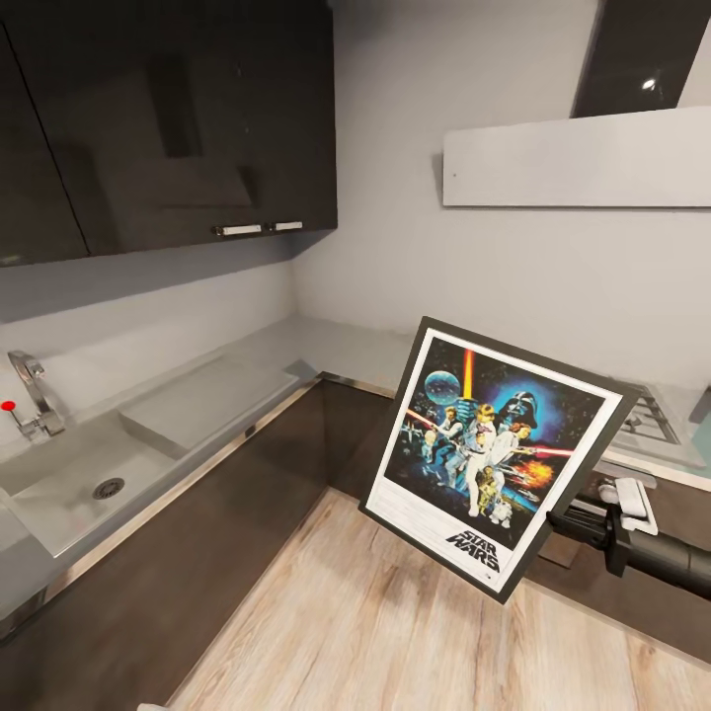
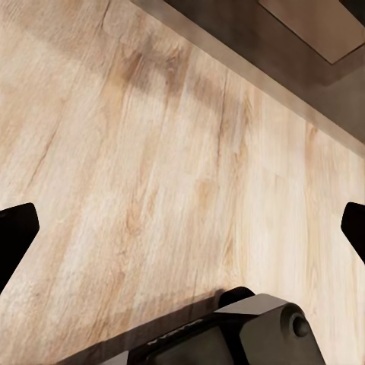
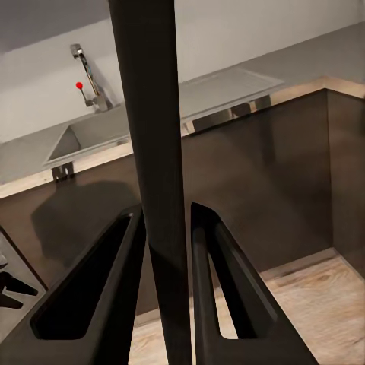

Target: Pick up the poster from the kitchen countertop and hang it on one of the wall nails in the kitchen.

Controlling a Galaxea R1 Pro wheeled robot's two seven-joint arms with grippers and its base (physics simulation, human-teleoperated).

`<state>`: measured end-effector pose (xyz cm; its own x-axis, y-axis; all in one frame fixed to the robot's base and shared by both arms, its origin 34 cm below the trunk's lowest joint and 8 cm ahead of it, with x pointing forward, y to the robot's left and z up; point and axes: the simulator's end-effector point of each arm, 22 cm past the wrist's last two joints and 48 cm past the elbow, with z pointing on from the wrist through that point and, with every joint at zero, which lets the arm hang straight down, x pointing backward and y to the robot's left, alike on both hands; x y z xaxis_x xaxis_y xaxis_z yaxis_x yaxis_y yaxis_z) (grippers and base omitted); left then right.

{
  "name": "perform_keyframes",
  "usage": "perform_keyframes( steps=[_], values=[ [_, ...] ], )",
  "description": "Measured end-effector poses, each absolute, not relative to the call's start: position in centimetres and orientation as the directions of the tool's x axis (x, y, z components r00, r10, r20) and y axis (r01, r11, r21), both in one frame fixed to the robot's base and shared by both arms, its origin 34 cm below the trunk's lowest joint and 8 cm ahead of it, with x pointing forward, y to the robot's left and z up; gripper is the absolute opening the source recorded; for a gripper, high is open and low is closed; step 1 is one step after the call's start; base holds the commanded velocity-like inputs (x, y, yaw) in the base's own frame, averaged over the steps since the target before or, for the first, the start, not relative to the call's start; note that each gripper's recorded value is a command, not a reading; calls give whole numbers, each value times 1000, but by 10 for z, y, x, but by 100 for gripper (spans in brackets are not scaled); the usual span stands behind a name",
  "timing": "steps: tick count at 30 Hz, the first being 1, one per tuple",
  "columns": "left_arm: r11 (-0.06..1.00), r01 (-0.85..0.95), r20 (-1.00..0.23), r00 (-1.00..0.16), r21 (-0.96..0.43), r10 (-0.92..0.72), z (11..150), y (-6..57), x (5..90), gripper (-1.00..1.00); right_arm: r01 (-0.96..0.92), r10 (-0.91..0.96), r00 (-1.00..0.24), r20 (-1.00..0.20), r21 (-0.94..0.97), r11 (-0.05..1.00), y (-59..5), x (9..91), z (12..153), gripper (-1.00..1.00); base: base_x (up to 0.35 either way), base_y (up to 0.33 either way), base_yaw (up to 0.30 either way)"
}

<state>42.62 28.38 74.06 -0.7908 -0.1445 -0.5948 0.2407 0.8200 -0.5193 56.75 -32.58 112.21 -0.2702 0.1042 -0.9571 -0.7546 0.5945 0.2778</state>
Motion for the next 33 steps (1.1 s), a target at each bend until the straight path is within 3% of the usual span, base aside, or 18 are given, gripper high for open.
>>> perform_keyframes(
  steps=[7,16,22,33],
  values=[
    [820,241,-595,-791,-520,-145,741,284,426,100,-755,105,-269,-957,277,594,-326,568,1122,-100,0,0,19],
    [820,241,-594,-791,-520,-144,740,283,426,100,-756,103,-270,-957,277,593,-325,568,1122,-100,-23,-21,239],
    [827,233,-595,-790,-512,-146,738,282,427,100,-749,78,-286,-955,274,603,-326,568,1115,-100,-192,-164,216],
    [835,223,-595,-790,-503,-148,735,280,429,100,-720,72,-293,-953,270,640,-328,576,1107,-100,-280,-202,17]
  ],
)
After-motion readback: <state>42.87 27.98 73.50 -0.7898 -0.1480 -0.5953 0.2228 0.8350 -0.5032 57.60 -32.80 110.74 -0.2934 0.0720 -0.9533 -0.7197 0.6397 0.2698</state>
